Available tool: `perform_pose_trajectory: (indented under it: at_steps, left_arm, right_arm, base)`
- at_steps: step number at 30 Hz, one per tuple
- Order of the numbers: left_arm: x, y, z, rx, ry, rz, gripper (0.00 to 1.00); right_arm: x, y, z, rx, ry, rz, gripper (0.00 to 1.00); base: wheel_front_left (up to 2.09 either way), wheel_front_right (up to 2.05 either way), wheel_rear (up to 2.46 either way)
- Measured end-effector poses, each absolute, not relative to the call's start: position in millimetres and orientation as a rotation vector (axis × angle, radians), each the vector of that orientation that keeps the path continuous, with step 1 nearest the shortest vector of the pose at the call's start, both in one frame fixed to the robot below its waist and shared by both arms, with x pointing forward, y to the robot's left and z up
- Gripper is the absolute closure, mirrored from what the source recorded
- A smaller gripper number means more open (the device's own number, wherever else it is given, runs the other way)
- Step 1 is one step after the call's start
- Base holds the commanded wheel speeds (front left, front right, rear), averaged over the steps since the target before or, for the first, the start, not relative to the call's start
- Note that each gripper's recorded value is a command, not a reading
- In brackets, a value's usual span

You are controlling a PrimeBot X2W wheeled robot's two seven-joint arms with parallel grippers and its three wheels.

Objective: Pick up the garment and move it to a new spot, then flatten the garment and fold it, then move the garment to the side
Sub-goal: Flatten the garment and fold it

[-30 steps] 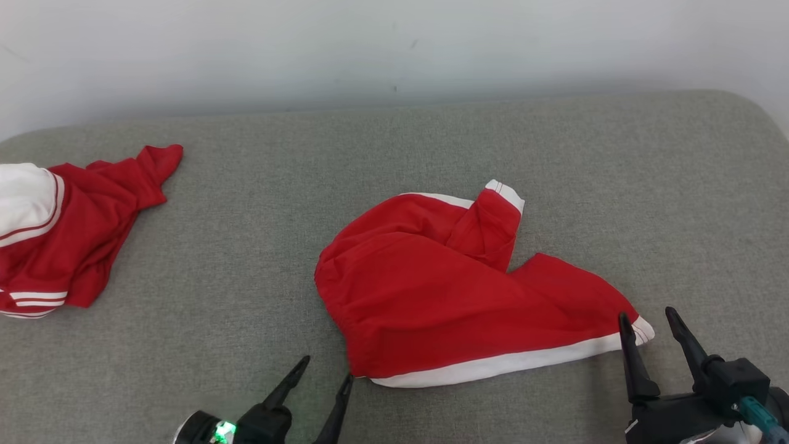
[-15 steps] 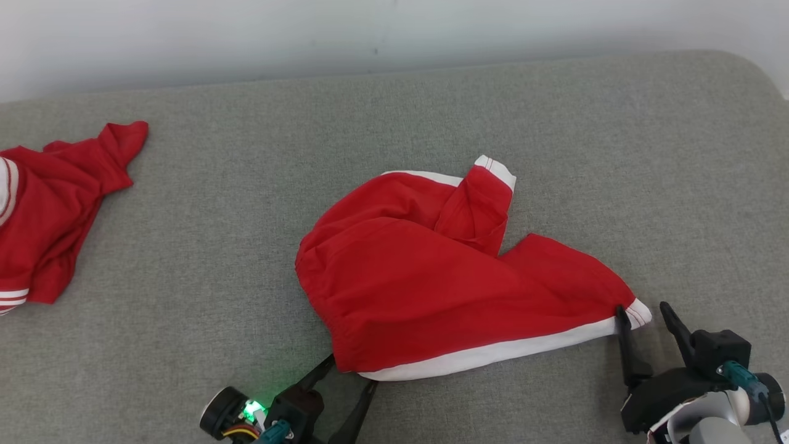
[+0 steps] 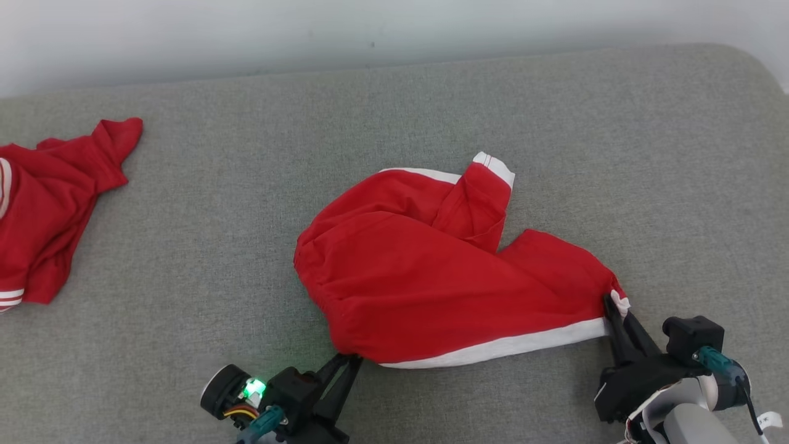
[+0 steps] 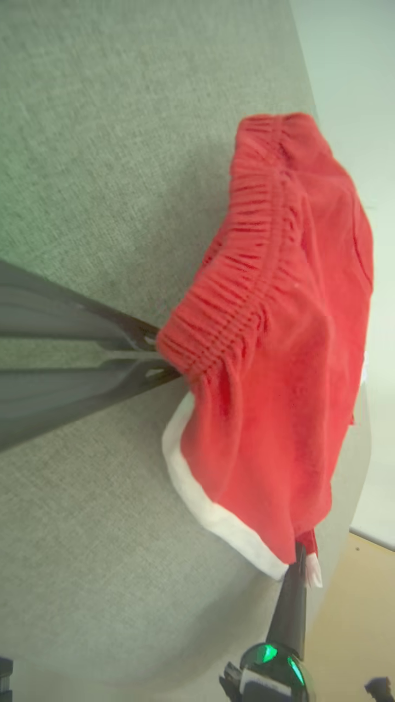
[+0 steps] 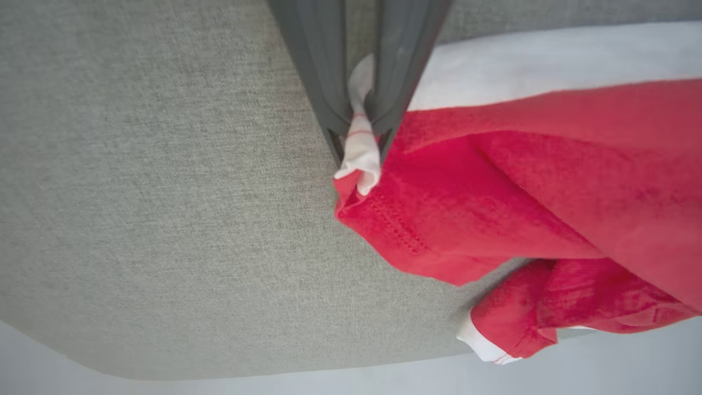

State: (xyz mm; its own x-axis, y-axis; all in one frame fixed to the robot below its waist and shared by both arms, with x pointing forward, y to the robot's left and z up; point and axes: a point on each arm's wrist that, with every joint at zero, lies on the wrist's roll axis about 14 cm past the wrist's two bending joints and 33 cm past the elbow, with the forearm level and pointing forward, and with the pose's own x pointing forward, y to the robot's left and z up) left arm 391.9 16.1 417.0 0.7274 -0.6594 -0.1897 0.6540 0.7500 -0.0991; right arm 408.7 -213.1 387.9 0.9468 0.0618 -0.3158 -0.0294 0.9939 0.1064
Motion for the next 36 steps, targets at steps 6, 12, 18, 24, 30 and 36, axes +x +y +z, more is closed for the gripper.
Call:
perform_pose_trajectory:
  at_steps: [6,12,18,24,30,36]
  left_arm:
    - [398,25,456,-0.015,0.092,-0.717,1.00]
    - [428,36,512,0.092,-0.083,-0.740,1.00]
    - [477,35,574,0.212,-0.216,-0.782,1.00]
    - [538,25,646,0.297,-0.321,-0.800,1.00]
    - [606,22,701,0.299,-0.382,-0.759,1.00]
    - [666,23,724,0.313,-0.422,-0.704,1.00]
  right_arm:
    - [412,-197,422,0.180,0.213,0.085,1.00]
    - [437,-190,476,0.177,0.064,0.149,1.00]
    - [485,-192,535,0.215,-0.057,0.177,1.00]
    - [554,-202,614,0.294,-0.187,0.184,1.00]
    - [623,-211,676,0.294,-0.269,0.181,1.00]
    - [682,-218,707,0.292,-0.297,0.149,1.00]
  base:
    - [0.00,0.00,0.00]
    - [0.00,0.00,0.00]
    - [0.00,0.00,0.00]
    - [0.00,0.00,0.00]
    - [0.00,0.00,0.00]
    - [0.00,0.00,0.00]
